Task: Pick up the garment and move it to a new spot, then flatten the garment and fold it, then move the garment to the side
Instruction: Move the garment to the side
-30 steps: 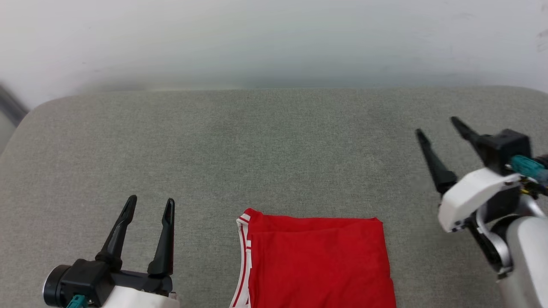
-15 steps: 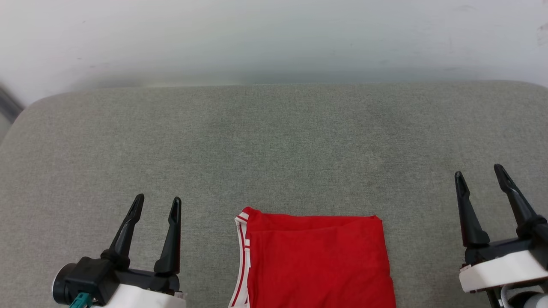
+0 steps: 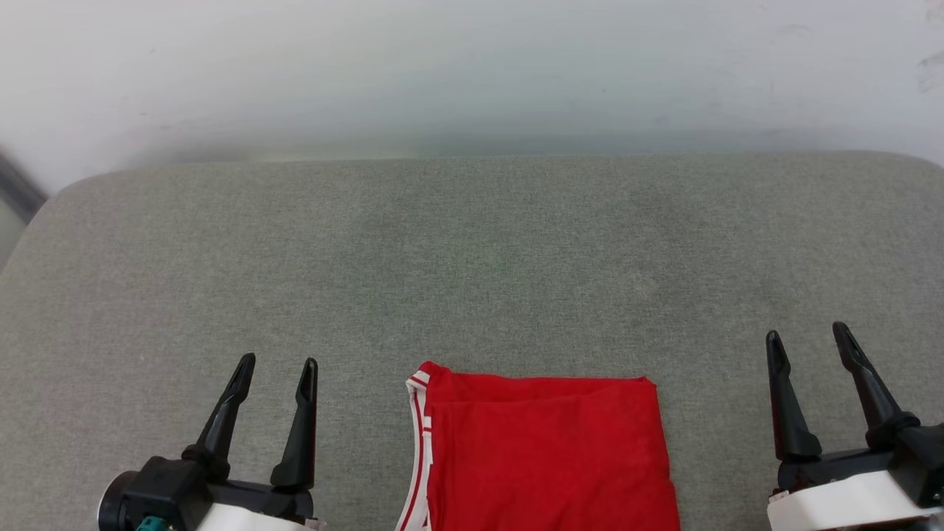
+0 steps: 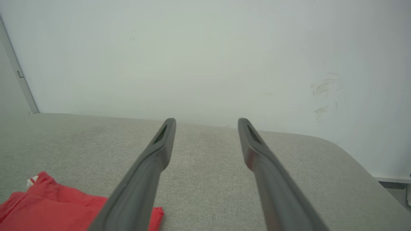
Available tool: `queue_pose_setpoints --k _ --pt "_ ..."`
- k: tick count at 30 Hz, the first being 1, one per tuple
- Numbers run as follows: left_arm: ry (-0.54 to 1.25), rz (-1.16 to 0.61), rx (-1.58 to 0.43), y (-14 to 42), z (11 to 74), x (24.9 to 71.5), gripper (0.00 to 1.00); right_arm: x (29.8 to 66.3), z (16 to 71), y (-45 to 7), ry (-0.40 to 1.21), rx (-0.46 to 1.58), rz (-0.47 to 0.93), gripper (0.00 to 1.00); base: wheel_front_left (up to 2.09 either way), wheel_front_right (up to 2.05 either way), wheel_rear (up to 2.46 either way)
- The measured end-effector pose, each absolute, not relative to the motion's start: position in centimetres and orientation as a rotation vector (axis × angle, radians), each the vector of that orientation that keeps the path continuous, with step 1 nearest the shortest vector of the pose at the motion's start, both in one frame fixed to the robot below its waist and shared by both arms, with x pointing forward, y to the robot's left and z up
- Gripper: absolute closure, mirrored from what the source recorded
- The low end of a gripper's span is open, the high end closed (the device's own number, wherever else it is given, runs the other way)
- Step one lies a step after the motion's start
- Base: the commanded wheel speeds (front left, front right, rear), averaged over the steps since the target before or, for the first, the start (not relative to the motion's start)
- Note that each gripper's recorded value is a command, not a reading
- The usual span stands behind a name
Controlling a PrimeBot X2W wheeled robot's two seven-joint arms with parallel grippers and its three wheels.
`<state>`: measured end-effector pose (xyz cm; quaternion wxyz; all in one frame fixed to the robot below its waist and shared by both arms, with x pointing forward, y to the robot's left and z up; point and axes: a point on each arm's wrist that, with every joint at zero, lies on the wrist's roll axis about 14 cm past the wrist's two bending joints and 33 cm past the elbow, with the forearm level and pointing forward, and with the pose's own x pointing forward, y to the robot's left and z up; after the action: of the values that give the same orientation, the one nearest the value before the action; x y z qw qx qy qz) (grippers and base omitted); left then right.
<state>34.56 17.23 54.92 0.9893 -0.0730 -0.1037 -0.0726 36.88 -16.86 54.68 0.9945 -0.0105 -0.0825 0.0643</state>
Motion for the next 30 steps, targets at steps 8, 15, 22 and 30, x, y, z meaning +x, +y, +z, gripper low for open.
queue_pose_setpoints --k 8,15,22,30 --pt "-0.211 -0.135 -0.143 17.6 55.0 34.4 0.0 37.0 54.7 -16.6 -0.163 -0.015 0.132 0.0 0.0 0.0 0.0" --pt "-0.203 -0.128 -0.144 17.7 54.7 34.6 0.0 37.5 53.7 -16.0 -0.093 -0.014 0.154 0.0 0.0 0.0 0.0" --pt "-0.198 -0.118 -0.145 18.0 54.6 35.2 0.0 38.3 50.3 -13.6 0.241 -0.033 0.299 0.0 0.0 0.0 0.0" --pt "-0.182 -0.112 -0.151 18.0 54.0 36.1 0.0 35.9 44.7 -12.5 0.765 -0.054 0.393 0.0 0.0 0.0 0.0"
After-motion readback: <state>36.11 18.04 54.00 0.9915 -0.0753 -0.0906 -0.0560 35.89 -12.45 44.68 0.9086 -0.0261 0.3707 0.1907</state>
